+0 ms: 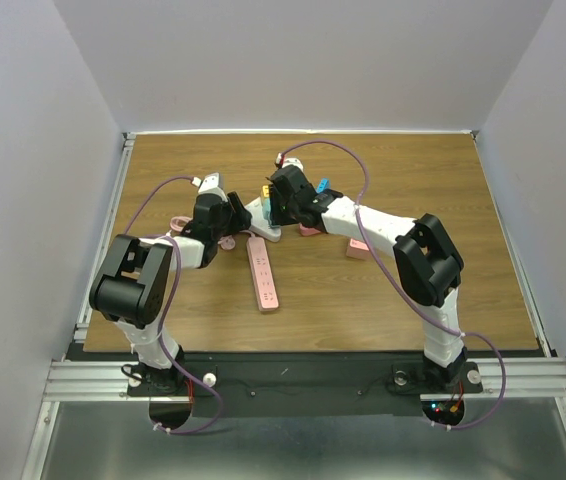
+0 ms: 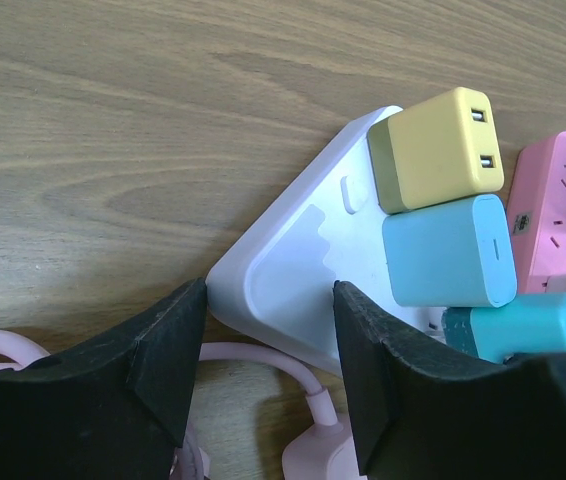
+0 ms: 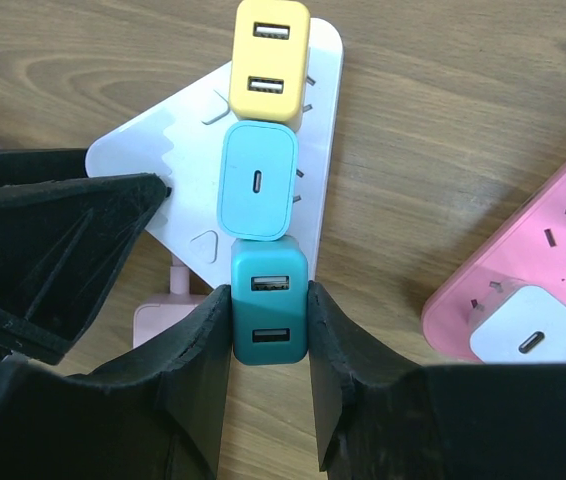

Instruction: Insert the plug

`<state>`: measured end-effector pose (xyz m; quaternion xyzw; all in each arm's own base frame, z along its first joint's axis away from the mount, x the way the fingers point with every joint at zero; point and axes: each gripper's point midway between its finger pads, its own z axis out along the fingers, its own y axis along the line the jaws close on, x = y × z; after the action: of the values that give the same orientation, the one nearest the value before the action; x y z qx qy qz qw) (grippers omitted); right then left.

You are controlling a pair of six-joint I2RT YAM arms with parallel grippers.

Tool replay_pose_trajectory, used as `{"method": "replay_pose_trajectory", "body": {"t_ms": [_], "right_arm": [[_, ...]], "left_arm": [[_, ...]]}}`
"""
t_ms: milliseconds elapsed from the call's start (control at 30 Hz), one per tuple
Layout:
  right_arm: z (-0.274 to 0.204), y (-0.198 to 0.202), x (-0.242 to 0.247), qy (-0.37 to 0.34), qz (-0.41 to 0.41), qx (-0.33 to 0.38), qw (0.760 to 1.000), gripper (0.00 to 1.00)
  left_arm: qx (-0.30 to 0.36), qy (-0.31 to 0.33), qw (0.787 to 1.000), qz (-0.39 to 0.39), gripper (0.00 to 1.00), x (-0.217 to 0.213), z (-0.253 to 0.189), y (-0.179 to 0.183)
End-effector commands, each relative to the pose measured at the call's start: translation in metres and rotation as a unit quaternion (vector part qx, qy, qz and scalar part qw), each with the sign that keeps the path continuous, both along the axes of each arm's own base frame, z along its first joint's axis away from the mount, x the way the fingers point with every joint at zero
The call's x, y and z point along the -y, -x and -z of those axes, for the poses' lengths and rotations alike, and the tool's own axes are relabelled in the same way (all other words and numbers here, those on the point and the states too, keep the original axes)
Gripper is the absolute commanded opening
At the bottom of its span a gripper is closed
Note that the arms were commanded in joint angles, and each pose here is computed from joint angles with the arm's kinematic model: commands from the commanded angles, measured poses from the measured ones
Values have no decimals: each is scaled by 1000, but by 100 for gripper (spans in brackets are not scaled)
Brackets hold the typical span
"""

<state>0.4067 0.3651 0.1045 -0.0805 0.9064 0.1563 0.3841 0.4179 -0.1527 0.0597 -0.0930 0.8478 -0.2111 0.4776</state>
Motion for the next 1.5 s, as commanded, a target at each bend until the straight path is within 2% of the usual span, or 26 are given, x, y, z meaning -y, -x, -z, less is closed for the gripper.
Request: {"method": "replay_pose_trajectory", "body": {"t_ms": [0,900,1467], "right_arm": [[-34,-5,-20,-38,-9,36,999,1],[-6,-4,-13,-12,5,22,1000,0],[53,14,8,43,3,-22,999,0]], "left_arm": [[-8,18,999,26,62,16,-5,14],[-8,19,999,28,61,18,-4,17],[-11,20,999,31,59,19,-1,19]]}}
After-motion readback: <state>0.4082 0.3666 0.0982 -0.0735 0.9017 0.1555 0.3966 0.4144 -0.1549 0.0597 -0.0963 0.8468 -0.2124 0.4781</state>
